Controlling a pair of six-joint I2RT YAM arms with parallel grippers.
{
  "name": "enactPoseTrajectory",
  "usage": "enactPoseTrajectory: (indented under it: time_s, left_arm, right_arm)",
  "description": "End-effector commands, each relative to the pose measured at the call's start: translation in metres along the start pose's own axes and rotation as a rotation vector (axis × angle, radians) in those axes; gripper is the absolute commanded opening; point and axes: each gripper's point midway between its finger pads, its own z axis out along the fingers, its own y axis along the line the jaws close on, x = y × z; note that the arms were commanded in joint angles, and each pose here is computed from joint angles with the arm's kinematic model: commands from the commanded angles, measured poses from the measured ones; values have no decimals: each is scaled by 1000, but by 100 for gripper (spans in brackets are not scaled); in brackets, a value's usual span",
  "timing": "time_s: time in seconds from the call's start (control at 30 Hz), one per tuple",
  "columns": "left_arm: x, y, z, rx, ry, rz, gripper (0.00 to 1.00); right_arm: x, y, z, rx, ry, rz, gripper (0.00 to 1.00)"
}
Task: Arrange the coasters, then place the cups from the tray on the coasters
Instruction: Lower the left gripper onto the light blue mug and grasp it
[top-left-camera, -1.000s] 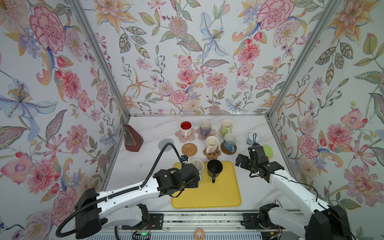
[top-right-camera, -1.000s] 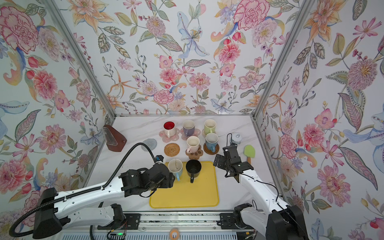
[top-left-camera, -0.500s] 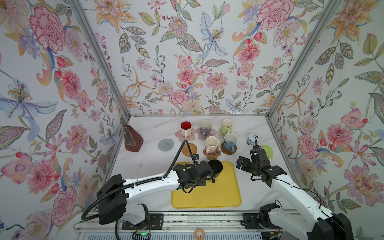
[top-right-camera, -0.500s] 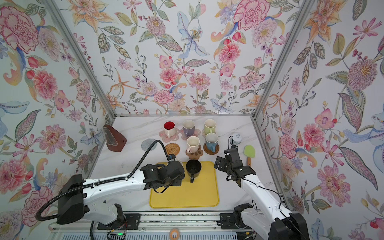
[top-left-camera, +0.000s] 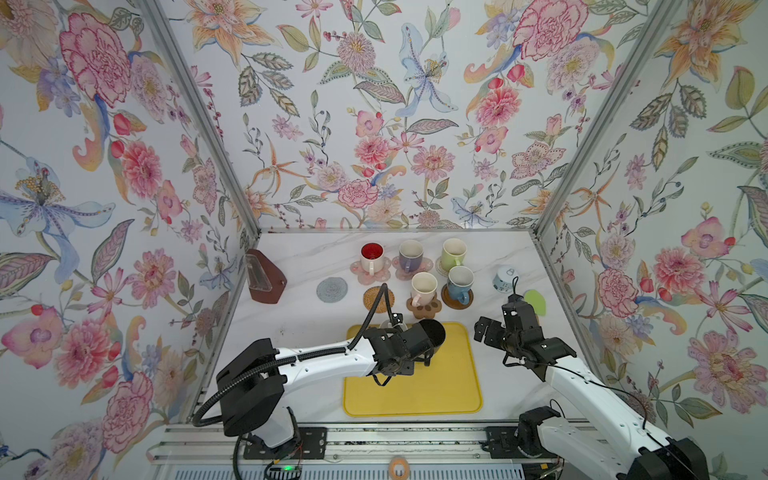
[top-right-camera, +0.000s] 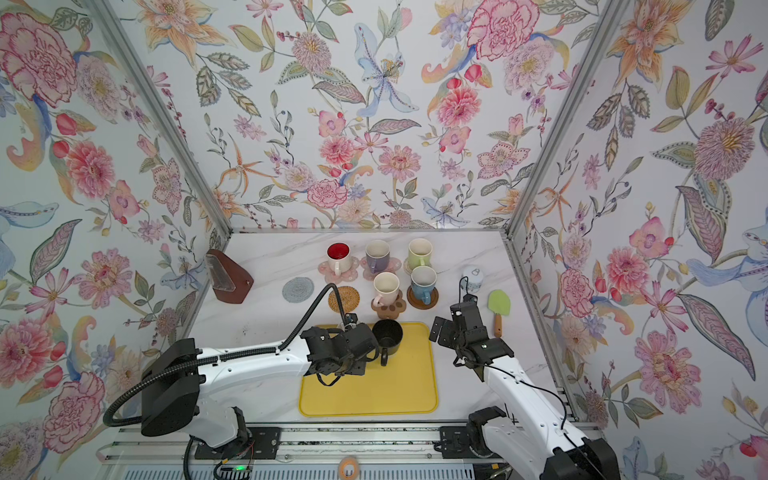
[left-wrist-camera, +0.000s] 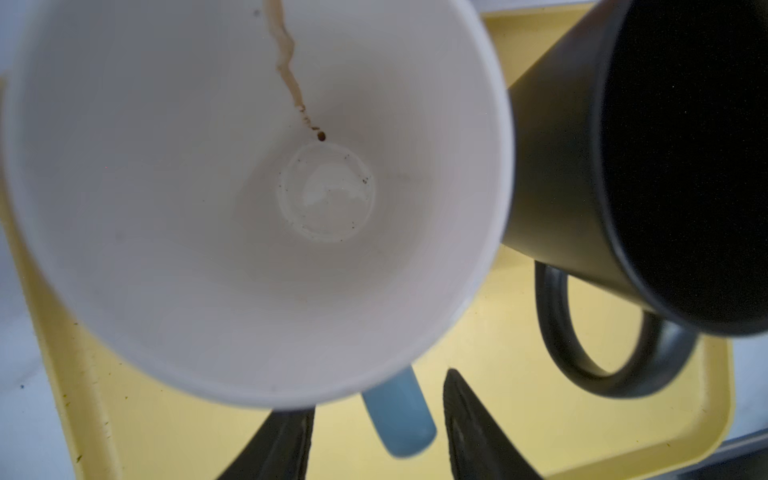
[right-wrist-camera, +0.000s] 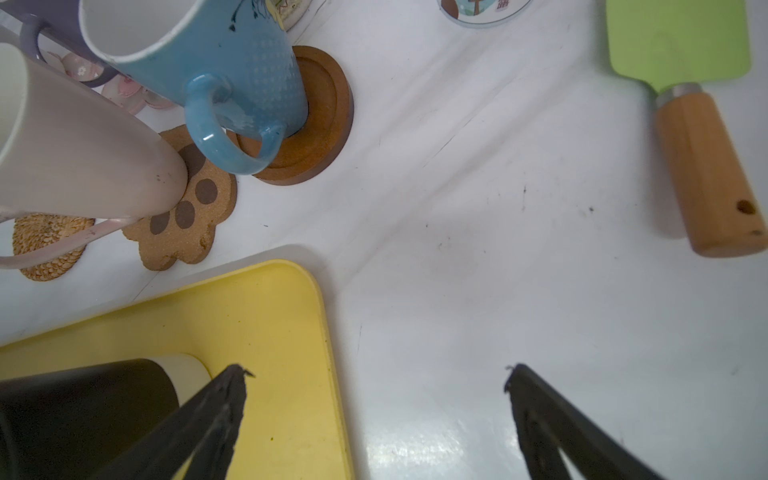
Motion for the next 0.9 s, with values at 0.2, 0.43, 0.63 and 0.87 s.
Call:
enactPoseTrajectory:
  time_s: [0.2,0.43,0.63,0.87]
  left_arm:
    - [-6,16,0,-48,-9,10,49]
    - [-16,21,-12,-21,-49,-6,49]
    - [-23,8,-4,-10,-40,13,55]
    - [-23,10,9,-34,-15,21,51]
  right_arm:
    - [6,-6,0,4,5,-10,99]
    - [7,-6,0,5,8,-10,99]
    - [5,-6,0,4,5,-14,99]
    - [6,-8,-1,6,3,-12,99]
